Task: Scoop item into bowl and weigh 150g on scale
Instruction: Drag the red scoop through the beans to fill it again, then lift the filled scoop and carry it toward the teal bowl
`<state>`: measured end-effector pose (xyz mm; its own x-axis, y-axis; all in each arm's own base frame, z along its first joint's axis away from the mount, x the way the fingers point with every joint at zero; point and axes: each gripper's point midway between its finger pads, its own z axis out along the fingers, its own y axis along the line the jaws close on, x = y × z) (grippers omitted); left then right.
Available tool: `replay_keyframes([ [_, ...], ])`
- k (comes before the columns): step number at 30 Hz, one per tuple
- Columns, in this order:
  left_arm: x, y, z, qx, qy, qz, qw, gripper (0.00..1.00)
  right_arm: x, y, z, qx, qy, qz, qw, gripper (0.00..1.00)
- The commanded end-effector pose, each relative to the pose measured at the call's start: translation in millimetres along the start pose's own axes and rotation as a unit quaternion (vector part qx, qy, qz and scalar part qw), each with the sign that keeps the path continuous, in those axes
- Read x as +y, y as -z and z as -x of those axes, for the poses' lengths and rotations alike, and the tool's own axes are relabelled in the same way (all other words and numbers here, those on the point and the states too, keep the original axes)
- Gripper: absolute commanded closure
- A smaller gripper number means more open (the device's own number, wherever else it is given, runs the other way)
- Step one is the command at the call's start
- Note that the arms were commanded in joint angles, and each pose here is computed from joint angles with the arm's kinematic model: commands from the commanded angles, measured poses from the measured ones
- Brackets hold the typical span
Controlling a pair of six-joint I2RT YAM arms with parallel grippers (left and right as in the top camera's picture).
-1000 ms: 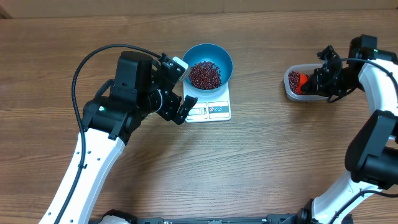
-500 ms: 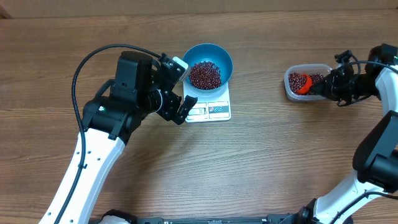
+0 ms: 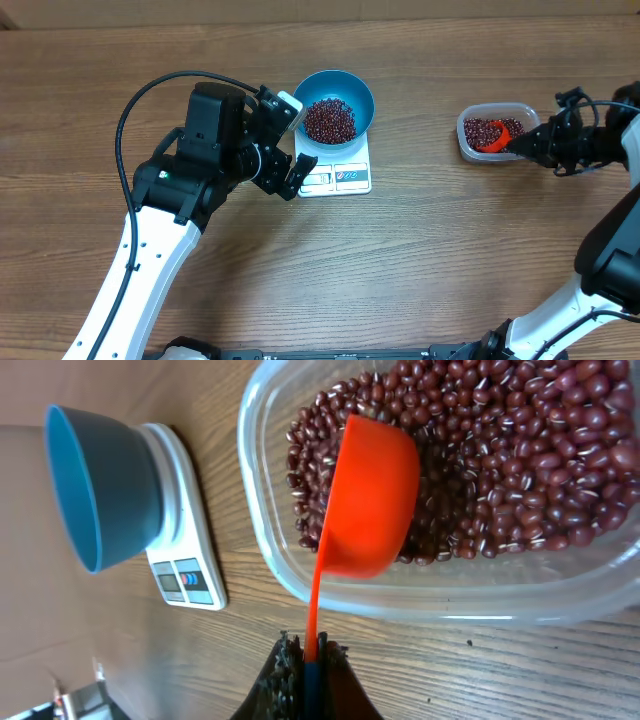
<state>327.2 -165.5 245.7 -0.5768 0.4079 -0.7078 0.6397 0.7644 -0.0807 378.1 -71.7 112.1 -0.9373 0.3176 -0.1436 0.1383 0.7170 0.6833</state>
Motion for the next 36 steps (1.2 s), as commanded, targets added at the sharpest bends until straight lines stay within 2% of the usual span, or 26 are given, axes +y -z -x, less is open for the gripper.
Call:
replay_keyframes([
  [1, -3.2, 6.6, 7.3, -0.013, -0.015, -0.004, 1.0, 0.0, 5.8, 3.8, 2.0, -0.013, 0.001, 0.043, 0.999, 0.96],
  [26, -3.2, 6.6, 7.2, -0.013, -0.015, -0.004, 1.0, 0.0, 15.9, 13.6, 0.6, -0.024, -0.01, 0.091, 0.996, 0.96],
  [36, -3.2, 6.6, 7.2, -0.013, -0.015, -0.004, 1.0, 0.0, 34.0, 18.0, 0.0, -0.034, 0.017, 0.139, 0.99, 0.96],
])
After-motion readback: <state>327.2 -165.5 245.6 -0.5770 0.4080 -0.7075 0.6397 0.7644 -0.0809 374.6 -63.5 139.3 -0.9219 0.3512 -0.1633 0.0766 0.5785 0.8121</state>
